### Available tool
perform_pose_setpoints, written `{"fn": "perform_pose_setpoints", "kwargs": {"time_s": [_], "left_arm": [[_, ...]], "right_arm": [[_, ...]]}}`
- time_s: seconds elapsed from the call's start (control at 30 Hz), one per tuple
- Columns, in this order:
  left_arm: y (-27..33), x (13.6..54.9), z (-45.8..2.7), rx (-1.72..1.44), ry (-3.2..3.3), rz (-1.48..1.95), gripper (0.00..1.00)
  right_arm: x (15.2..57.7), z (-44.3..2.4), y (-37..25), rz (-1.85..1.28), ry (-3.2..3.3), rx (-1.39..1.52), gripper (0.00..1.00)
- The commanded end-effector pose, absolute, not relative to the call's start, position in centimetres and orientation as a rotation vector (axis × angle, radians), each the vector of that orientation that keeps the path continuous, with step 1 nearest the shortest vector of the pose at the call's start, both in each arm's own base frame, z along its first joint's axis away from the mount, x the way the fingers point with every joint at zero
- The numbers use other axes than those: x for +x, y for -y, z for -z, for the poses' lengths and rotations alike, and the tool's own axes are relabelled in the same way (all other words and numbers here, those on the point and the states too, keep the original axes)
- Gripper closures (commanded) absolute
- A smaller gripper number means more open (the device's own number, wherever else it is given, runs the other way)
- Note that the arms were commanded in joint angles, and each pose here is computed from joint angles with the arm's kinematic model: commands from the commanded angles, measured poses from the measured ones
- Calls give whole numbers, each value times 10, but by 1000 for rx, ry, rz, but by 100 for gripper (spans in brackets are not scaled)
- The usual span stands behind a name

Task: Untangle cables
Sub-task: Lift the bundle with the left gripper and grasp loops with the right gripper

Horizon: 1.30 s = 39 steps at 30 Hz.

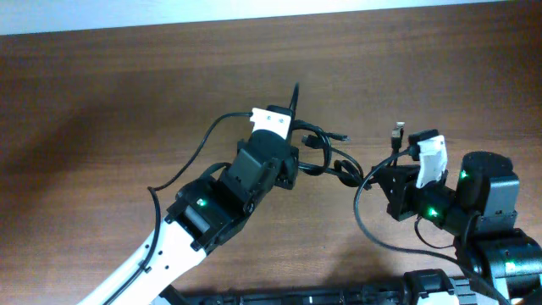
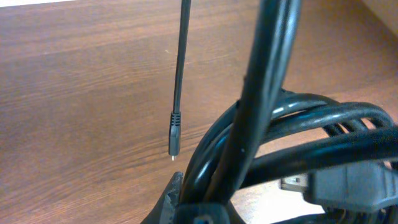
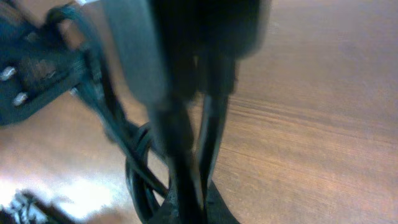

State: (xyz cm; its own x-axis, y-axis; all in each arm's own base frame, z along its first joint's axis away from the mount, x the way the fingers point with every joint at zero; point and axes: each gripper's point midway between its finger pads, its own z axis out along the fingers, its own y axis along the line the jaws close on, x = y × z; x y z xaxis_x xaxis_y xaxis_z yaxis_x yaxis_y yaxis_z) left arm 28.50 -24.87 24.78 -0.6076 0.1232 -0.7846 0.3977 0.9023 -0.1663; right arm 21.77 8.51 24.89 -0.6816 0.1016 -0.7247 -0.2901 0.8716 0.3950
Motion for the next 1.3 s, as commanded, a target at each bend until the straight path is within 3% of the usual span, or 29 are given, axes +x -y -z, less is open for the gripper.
{"fn": "perform_pose_setpoints", "kwargs": {"time_s": [0.0,0.17,0.3,0.37,0.4,0.43,0.53,0.63,0.67,0.73,0.8,0.9,1.13,1.27], "left_arm": [[252,284,-265,556,-2122,388,100],[260,279,-265,694,-2083,390,100],[295,253,-277,901,-1983,624,100],[304,247,-284,934,-1942,695,100],[304,248,-285,928,-1937,691,100],[301,251,-284,913,-1942,666,100],[300,251,-290,907,-1927,672,100],[285,262,-296,762,-1962,609,100],[282,264,-297,725,-1971,605,100],[281,265,-299,657,-1996,633,100],[281,265,-299,623,-2011,653,100],[280,266,-299,537,-2043,698,100],[283,268,-306,350,-2084,826,100],[304,252,-320,449,-2036,989,100]], "right_arm": [[220,-252,-73,-547,-2240,-85,23],[195,-273,-121,-783,-2075,-530,20],[192,-275,-124,-784,-2046,-589,24],[199,-266,-112,-690,-2095,-541,44],[202,-256,-101,-611,-2149,-496,70],[204,-248,-91,-542,-2196,-451,76],[215,-237,-59,-395,-2291,-164,77],[220,-233,-33,-332,-2316,176,76],[220,-233,-33,-342,-2315,202,71],[220,-233,-36,-362,-2316,207,46],[219,-241,-58,-469,-2289,26,30],[211,-266,-101,-707,-2160,-290,25],[199,-299,-132,-931,-1996,-460,23],[199,-299,-132,-931,-1992,-462,23]]}}
